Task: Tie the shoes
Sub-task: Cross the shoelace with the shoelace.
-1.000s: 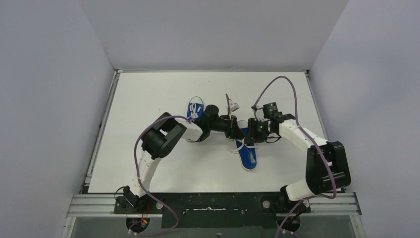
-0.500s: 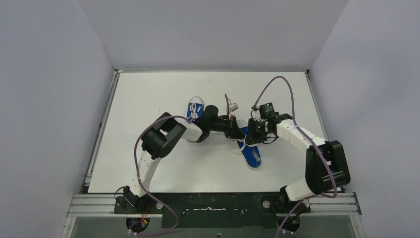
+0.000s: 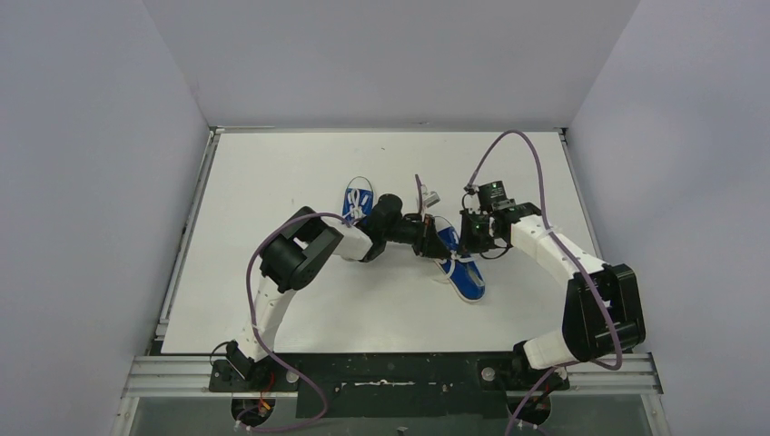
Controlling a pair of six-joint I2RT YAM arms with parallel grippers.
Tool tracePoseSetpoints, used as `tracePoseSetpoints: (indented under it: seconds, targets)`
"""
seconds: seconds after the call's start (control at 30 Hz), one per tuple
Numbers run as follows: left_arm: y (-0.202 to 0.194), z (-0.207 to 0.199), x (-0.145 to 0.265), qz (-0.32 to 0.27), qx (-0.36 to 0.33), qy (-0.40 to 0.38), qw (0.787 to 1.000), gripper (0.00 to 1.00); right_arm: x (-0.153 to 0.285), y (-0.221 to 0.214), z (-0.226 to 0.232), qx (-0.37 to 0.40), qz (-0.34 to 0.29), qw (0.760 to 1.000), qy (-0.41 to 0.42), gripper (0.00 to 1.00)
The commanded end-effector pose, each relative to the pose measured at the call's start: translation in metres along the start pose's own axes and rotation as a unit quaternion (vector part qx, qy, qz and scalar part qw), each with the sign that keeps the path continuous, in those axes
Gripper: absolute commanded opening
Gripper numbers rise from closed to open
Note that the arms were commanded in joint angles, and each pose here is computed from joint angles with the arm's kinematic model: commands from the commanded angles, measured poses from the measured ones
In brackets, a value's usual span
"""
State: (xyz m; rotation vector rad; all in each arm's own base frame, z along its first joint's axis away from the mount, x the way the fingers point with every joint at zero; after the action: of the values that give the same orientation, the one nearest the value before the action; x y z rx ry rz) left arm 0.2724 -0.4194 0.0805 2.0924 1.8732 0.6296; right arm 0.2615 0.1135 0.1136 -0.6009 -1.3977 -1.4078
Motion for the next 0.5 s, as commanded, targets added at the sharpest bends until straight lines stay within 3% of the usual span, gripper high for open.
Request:
tracePoseSetpoints:
  seconds: [0.0,0.2,0.37,0.43,0.47]
  targets:
    - [0.006,-0.01,-0.004,0.005,-0.025,-0.02,0.999,0.0,0.026,0.015,0.0,0.04,-0.043,0.998,-0.014,0.0]
    - [0.015,-0.01,0.0,-0.005,-0.025,-0.017,1.0,0.0,0.029,0.019,-0.004,0.042,-0.053,0.998,-0.006,0.0]
    - [0.019,-0.008,0.012,-0.019,-0.022,-0.008,1.0,0.12,0.028,0.025,-0.009,0.039,-0.06,0.997,-0.004,0.0]
    - [0.023,-0.01,0.016,-0.028,-0.026,-0.008,0.999,0.1,0.028,0.026,-0.011,0.038,-0.063,0.997,-0.001,0.0]
    - [0.024,-0.01,0.016,-0.027,-0.027,-0.009,0.999,0.03,0.028,0.027,-0.011,0.039,-0.065,0.997,0.004,0.0]
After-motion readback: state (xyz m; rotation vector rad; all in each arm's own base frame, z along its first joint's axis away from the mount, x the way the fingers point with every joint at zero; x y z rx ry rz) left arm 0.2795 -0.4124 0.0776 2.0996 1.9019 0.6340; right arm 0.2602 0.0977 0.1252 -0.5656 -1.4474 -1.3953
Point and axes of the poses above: each gripper's point midway between its finger pads, its own x axis back along the fingers, its own z axis along the line the jaws close on, y = z × x, the point moved 5 cm from there along x, back along the fingers, and after that the axes turned 12 degrees about x, right-handed, at the moved point
